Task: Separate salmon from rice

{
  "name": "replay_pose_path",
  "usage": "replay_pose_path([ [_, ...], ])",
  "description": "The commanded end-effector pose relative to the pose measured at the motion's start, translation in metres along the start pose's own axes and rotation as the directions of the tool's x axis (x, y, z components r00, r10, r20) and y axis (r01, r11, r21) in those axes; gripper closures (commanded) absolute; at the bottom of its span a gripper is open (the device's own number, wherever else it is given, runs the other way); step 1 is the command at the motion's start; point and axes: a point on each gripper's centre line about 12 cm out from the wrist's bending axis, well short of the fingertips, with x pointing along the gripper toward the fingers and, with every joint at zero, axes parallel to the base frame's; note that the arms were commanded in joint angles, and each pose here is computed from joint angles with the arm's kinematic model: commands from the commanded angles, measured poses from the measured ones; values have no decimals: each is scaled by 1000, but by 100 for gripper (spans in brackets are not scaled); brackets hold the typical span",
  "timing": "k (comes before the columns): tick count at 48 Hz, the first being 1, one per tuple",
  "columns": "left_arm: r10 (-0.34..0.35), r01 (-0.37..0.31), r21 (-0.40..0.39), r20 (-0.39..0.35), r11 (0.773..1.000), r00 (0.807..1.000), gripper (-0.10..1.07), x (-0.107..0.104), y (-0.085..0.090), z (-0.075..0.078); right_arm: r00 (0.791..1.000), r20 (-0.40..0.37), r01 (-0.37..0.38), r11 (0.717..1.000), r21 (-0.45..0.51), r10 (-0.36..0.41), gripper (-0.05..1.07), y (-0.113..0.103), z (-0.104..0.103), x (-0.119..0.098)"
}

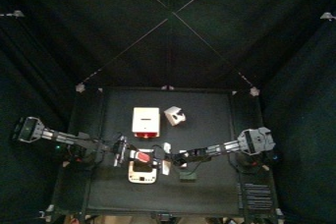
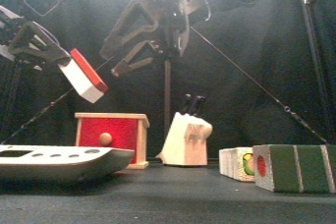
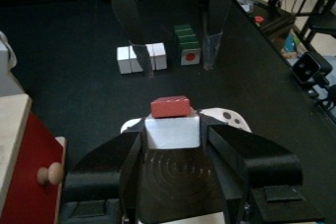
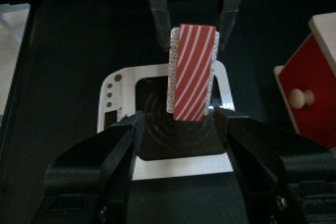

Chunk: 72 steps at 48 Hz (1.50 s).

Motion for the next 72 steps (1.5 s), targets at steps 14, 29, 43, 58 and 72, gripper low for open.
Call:
replay_pose_path([
  [14, -11, 10, 21, 50, 1000, 999, 41, 7, -1, 16, 999, 48, 11, 998, 55, -14, 13, -19, 21, -1],
  [29, -8, 7, 18, 53, 1000, 999, 41, 7, 0, 17, 998, 55, -13, 998, 57, 10, 13, -17, 22, 3],
  [43, -7, 6, 17, 62, 1000, 998, 41, 8, 0, 20, 998, 57, -13, 998, 62, 9, 13, -18, 23, 6],
  [58, -8, 7, 17, 59, 1000, 998, 41, 8, 0, 20, 998, 56, -12, 998, 65, 9, 18, -18, 23, 8],
  [72, -6, 5, 15, 62, 1000, 998, 41, 8, 0, 20, 999, 53, -11, 998, 65, 7, 42, -19, 21, 8],
])
